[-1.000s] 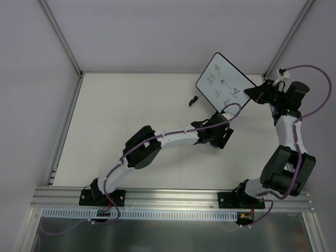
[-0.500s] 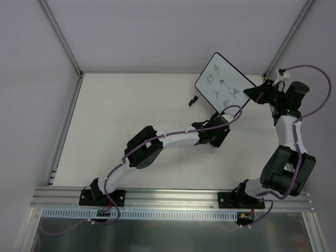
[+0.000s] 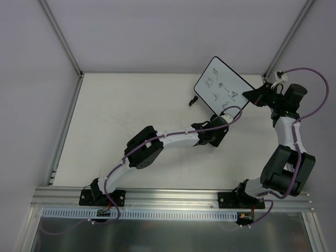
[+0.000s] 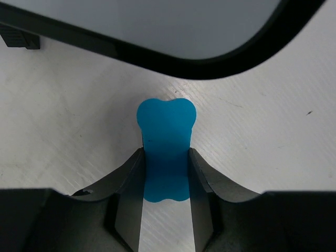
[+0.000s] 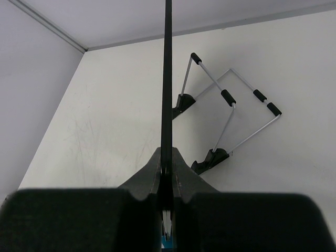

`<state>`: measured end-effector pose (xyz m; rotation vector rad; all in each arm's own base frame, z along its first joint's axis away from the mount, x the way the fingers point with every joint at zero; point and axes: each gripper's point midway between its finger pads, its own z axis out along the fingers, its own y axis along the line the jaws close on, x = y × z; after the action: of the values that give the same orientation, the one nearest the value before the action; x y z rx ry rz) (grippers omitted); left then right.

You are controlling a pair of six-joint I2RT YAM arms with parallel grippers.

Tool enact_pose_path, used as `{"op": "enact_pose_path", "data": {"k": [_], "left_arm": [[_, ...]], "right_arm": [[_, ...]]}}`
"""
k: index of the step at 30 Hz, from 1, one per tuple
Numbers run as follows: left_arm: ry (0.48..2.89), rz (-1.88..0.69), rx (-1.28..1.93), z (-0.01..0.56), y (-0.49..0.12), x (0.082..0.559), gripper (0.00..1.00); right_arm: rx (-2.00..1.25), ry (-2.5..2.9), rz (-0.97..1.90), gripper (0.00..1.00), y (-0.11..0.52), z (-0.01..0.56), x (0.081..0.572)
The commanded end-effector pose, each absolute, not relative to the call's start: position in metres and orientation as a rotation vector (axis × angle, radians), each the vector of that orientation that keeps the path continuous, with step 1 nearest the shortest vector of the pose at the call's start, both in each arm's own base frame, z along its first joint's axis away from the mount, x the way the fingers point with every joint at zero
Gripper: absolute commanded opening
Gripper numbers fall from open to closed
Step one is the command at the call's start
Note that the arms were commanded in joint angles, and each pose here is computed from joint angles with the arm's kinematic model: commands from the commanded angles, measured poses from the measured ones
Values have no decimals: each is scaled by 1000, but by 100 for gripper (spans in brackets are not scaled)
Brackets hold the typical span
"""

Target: Erase the whiteboard

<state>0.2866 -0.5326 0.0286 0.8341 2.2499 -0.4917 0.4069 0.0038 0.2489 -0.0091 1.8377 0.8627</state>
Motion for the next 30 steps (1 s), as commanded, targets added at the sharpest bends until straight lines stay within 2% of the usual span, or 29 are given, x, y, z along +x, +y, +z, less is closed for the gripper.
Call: {"op": "enact_pose_path", "data": {"k": [1, 5, 9, 18, 20, 21, 25, 30], "left_arm": [[2224, -448, 818, 38, -523, 290, 18], [2226, -406, 792, 48, -499, 290, 8], [2253, -395, 677, 65, -441, 284, 1], [2169, -401, 342, 100, -302, 276, 2], [2120, -436, 269, 117, -291, 282, 2], [2142, -422, 254, 99, -269, 270, 2], [2031, -485, 174, 117, -253, 280, 7], [1950, -507, 170, 132, -253, 296, 7]], "right_arm": [[-161, 1708, 828, 0, 16, 293, 400], [-203, 1718, 866, 0, 40, 288, 394], [-242, 1750, 899, 0, 72, 268, 384], [-277, 1815, 955, 0, 133, 216, 356], [-297, 1821, 974, 0, 144, 204, 346], [-302, 1824, 976, 0, 147, 200, 344], [-313, 1816, 1025, 0, 160, 185, 331], [-318, 1855, 1079, 0, 170, 165, 321]]}}
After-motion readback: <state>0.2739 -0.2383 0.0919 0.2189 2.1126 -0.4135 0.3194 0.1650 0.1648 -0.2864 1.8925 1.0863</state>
